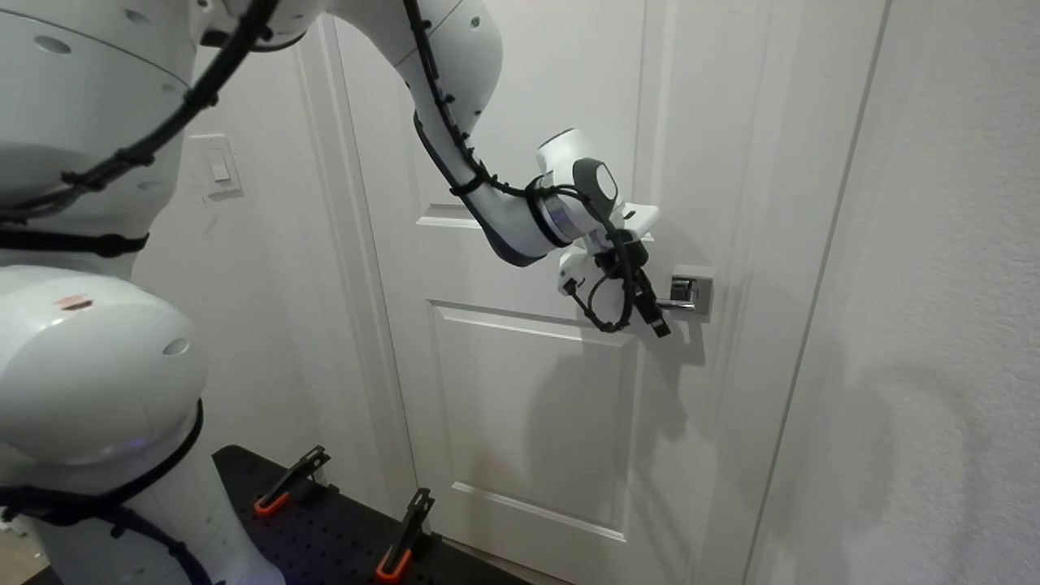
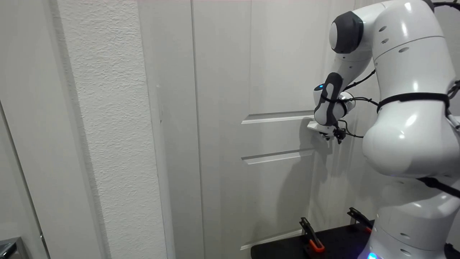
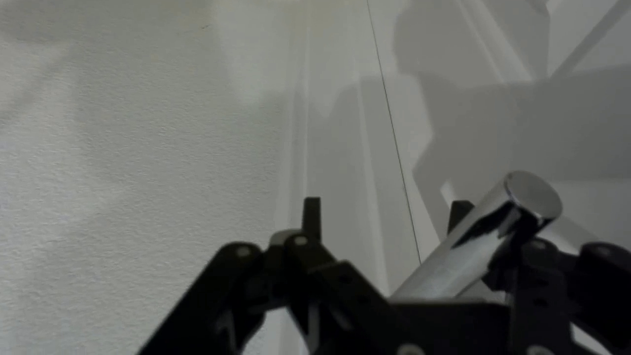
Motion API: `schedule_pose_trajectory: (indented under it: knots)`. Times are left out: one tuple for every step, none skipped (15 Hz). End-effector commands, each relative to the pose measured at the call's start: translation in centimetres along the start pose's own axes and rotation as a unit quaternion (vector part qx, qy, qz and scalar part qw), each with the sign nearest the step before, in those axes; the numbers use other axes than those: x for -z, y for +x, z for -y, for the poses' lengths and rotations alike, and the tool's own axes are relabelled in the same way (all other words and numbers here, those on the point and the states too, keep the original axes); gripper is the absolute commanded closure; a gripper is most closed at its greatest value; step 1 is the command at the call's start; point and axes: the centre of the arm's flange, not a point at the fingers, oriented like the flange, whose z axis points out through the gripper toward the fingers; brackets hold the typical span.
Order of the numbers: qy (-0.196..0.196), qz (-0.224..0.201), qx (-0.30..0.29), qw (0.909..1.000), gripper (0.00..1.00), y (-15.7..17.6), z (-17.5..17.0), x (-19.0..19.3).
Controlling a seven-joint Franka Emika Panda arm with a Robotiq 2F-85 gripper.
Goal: Turn the light on, open the door then turn off the light
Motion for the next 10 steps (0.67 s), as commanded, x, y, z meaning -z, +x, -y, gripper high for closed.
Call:
schedule_pose_trajectory:
  knots:
    - [-0.004, -0.016, -0.014, 0.9998, 0.63, -0.2, -0.4, -0.3]
    - [-0.008, -0.021, -0.012, 0.9997, 0.71, -0.4, -0.4, -0.5]
    - [-0.014, -0.026, -0.009, 0.9995, 0.77, -0.7, -0.4, -0.9]
    - [-0.017, -0.032, -0.001, 0.9993, 0.86, -1.0, -0.3, -1.3]
    - [-0.019, -0.041, 0.003, 0.9990, 0.92, -1.3, -0.1, -1.5]
    - [-0.026, -0.052, 0.009, 0.9983, 0.98, -1.5, 0.0, -1.8]
    - [-0.031, -0.063, 0.015, 0.9975, 1.00, -1.8, 0.2, -2.1]
    - [-0.040, -0.078, 0.022, 0.9959, 1.00, -2.0, 0.4, -2.4]
    - [-0.047, -0.090, 0.027, 0.9945, 1.00, -2.4, 0.4, -2.7]
    - [-0.056, -0.104, 0.035, 0.9924, 0.99, -2.6, 0.3, -3.1]
